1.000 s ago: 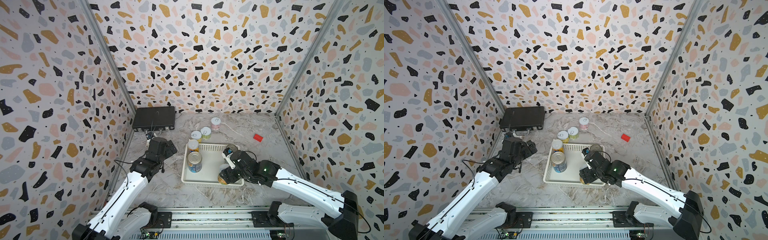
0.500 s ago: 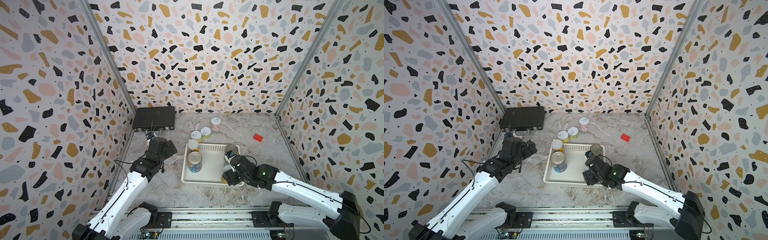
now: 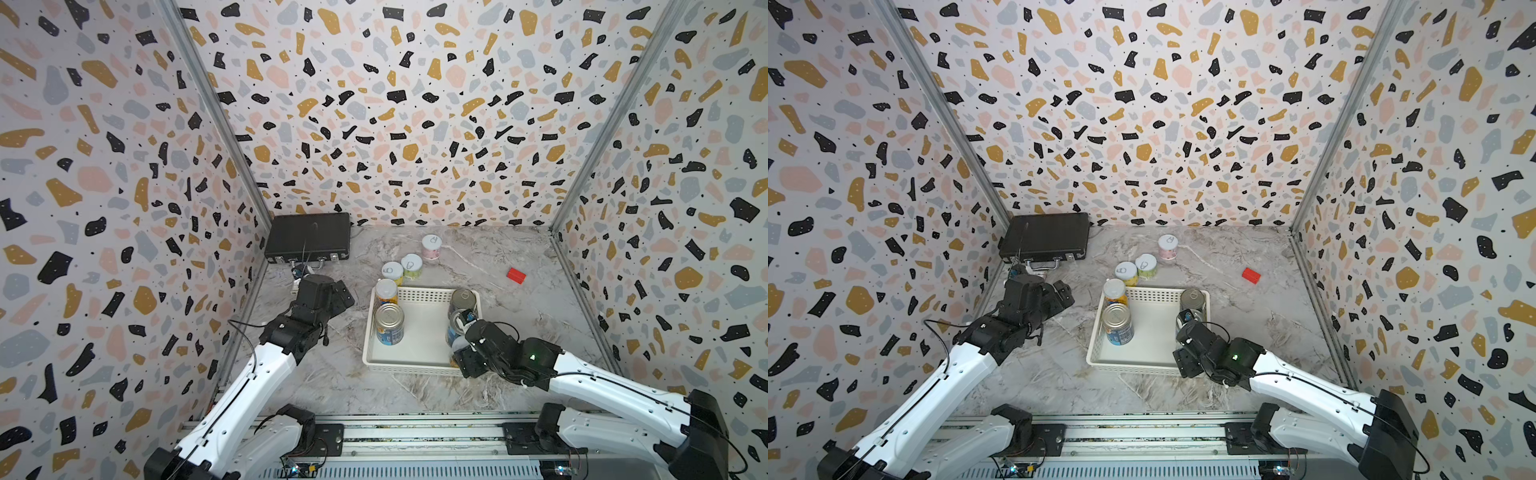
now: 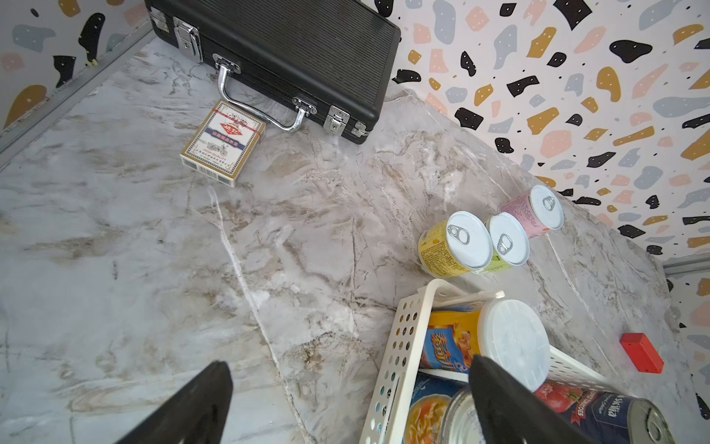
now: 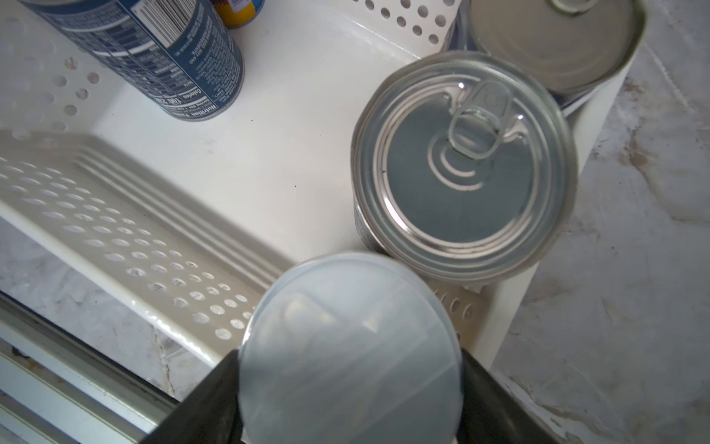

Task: Put the canned food in the basket
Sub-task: Place the canned food in the basket.

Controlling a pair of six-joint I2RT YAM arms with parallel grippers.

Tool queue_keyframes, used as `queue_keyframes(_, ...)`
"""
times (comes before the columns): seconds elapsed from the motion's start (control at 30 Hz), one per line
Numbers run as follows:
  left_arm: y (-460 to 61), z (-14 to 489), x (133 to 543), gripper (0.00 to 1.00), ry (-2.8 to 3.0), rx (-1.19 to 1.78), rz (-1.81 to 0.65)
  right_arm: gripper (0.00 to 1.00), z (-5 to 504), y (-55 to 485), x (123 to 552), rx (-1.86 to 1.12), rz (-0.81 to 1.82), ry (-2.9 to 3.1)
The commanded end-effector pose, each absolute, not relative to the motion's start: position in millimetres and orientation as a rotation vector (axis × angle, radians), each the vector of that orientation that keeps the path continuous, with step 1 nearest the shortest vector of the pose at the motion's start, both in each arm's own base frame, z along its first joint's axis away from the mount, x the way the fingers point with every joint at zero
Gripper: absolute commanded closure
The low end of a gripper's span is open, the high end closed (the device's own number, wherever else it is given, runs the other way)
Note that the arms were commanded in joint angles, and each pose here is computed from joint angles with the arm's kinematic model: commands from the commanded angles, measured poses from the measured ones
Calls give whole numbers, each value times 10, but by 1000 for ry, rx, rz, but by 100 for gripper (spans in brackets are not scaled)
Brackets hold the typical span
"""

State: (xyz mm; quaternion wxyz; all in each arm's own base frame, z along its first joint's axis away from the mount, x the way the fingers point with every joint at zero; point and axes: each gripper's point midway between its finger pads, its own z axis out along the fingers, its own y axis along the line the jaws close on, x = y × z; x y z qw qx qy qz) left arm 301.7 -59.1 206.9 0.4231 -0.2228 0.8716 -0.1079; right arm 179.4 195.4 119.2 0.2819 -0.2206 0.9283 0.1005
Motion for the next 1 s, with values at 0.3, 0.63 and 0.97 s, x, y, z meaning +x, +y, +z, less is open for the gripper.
queue_keyframes(0.3, -576, 2202, 3058, 0, 2133, -567, -296, 63, 909, 1788, 1849, -520, 124, 2552)
queue_keyframes(0.63, -575, 2223, 3051, 0, 2128, -566, -302, 38, 961, 1723, 1856, -493, 113, 2533)
queue_keyframes(0.97, -581, 2235, 3058, 0, 2130, -554, -299, 11, 1527, 1877, 1884, -542, 263, 2405)
